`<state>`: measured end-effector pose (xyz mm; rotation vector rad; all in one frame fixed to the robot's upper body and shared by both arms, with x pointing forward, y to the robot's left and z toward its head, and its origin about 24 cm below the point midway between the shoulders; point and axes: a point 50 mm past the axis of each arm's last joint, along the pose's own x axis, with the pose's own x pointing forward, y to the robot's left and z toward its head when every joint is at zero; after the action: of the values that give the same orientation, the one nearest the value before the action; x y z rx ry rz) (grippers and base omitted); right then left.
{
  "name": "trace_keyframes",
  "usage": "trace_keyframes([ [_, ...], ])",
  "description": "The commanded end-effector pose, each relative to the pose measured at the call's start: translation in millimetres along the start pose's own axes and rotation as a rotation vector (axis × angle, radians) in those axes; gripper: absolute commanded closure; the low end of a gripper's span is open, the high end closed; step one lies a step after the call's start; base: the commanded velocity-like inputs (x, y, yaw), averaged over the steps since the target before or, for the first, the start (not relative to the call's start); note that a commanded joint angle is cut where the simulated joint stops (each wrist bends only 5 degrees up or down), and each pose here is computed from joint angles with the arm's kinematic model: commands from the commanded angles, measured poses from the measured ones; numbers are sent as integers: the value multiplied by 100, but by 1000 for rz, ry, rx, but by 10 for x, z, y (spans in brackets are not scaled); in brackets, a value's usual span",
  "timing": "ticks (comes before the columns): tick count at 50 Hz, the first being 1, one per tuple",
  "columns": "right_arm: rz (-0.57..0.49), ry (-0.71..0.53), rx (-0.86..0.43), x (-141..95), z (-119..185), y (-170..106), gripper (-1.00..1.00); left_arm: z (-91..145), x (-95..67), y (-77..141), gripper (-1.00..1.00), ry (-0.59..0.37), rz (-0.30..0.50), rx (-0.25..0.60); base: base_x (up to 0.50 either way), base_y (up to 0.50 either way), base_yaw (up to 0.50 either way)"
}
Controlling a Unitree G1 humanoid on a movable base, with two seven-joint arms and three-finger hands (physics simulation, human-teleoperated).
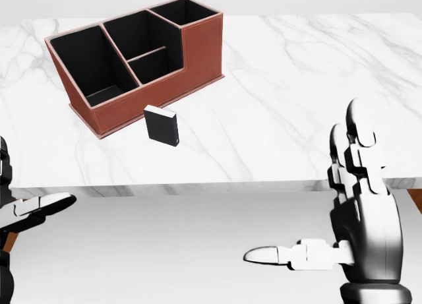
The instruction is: Pick up the book and place it in the left compartment of the caddy.
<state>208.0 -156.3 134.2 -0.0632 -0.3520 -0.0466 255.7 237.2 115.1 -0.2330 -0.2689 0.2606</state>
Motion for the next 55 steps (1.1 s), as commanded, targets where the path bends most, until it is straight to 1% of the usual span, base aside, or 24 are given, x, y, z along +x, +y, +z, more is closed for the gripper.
trace_keyframes([
  [1,-33,-204,-16,-124,509,-11,-100,-24,-37,-41,-100,8,1,18,0,0,0],
  [8,-30,-230,-33,-142,570,4,-100,12,-30,-18,-100,-6,7,16,0,0,0],
  [19,-26,-237,-39,-146,585,10,-100,68,-27,1,-100,-27,13,12,0,0,0],
  [45,-23,-245,-15,-153,606,21,-100,94,-38,-6,-100,-38,8,11,7,49,0],
  [50,-24,-264,44,-183,658,-13,-100,99,-39,-7,-100,-40,7,14,29,29,0],
  [55,-21,-264,52,-189,662,-8,-100,106,-54,-22,-100,-44,1,13,50,9,0],
])
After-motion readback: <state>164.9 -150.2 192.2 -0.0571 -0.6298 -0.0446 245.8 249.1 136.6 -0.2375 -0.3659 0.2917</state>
